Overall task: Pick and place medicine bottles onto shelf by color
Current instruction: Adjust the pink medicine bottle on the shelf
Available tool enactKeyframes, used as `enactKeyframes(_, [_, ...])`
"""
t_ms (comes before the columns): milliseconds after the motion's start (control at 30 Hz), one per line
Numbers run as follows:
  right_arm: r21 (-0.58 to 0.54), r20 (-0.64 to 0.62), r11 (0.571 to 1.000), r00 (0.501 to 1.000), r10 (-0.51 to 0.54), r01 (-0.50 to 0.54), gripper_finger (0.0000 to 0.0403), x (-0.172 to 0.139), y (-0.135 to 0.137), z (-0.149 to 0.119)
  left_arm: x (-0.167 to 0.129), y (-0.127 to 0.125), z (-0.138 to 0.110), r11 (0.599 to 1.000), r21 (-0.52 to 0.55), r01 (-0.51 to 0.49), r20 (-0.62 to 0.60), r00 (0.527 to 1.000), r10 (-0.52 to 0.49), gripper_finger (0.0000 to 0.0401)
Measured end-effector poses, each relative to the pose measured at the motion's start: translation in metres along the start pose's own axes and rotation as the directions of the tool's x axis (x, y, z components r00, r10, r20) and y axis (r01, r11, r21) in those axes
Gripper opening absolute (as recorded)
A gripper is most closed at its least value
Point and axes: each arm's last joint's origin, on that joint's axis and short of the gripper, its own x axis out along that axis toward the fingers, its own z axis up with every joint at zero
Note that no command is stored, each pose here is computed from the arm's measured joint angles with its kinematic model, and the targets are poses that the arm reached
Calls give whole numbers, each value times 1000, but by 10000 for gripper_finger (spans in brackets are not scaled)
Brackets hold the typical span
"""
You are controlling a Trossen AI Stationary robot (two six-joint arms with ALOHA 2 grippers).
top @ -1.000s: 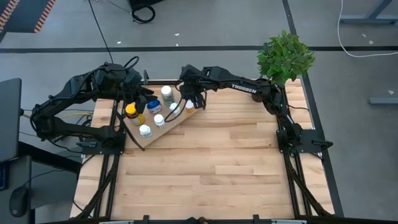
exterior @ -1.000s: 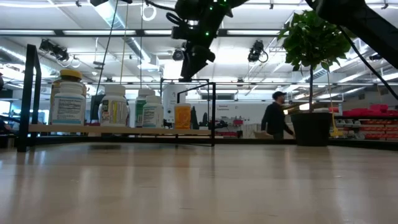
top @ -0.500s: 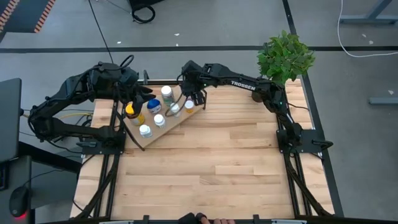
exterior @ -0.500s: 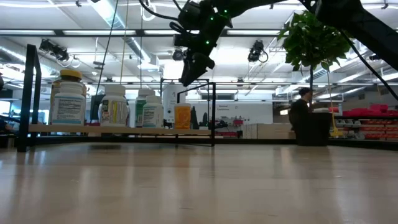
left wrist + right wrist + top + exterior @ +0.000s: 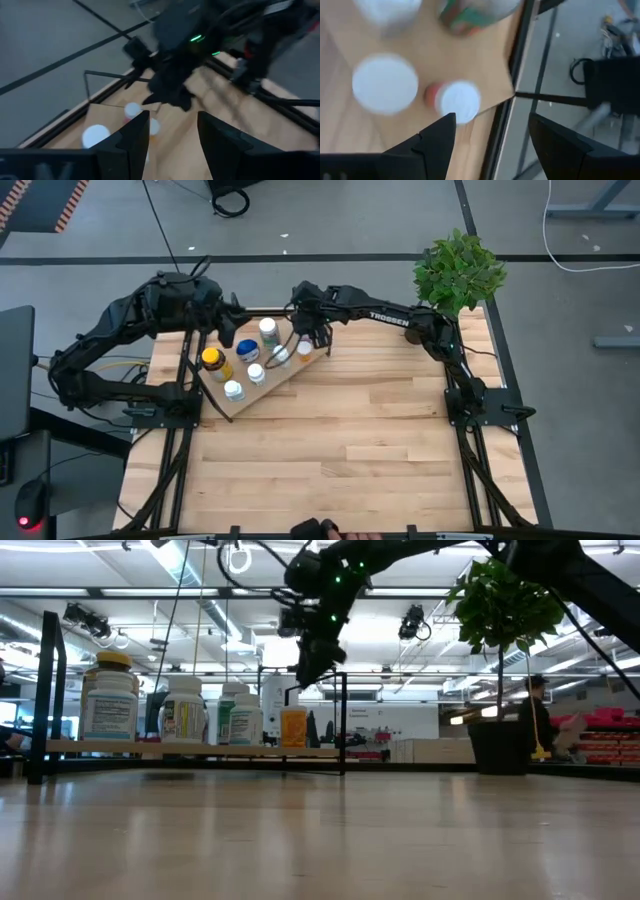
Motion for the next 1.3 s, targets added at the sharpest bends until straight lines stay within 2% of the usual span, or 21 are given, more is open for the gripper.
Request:
enactKeyframes(167, [145, 22, 989, 1000, -13, 9, 257, -18, 0, 11, 21, 5, 2, 998, 11, -64, -42, 997, 64, 172])
enactKeyframes(333, [301, -41, 950, 996, -78, 87, 257, -54, -6, 12, 48, 16, 4, 991, 6, -134, -103, 986, 134, 172])
enactKeyframes(400, [384, -71, 919, 995, -63, 86, 257, -69, -6, 4, 54, 23, 6, 987, 20, -160, -109, 981, 162, 172])
enactKeyframes(533, [573, -94, 816, 995, -26, 75, 257, -97, -12, -12, 61, 36, 12, 984, 15, -179, -91, 980, 179, 172])
enactKeyframes(633, [646, -92, 759, 995, -28, 81, 257, -110, -15, -18, 77, 46, 16, 989, 12, -147, -108, 983, 147, 172])
enactKeyframes(733, [688, -69, 722, 997, -42, 78, 257, -126, -16, -20, 103, 56, 14, 993, 8, -120, -177, 977, 120, 175])
enactKeyframes(833, [692, -61, 717, 997, -51, 79, 257, -137, -15, -21, 128, 60, 13, 992, 53, -111, -232, 965, 120, 192])
enactKeyframes(1100, [696, -85, 709, 994, -72, 111, 257, -159, -13, -29, 173, 55, 35, 990, 120, -77, -291, 950, 109, 277])
enactKeyframes(1200, [702, -87, 703, 993, -76, 115, 257, -161, -14, -29, 185, 56, 42, 985, 156, -68, -391, 912, 124, 304])
enactKeyframes(1300, [699, -85, 705, 993, -78, 115, 257, -162, -14, -30, 199, 55, 41, 977, 210, -32, -511, 849, 137, 321])
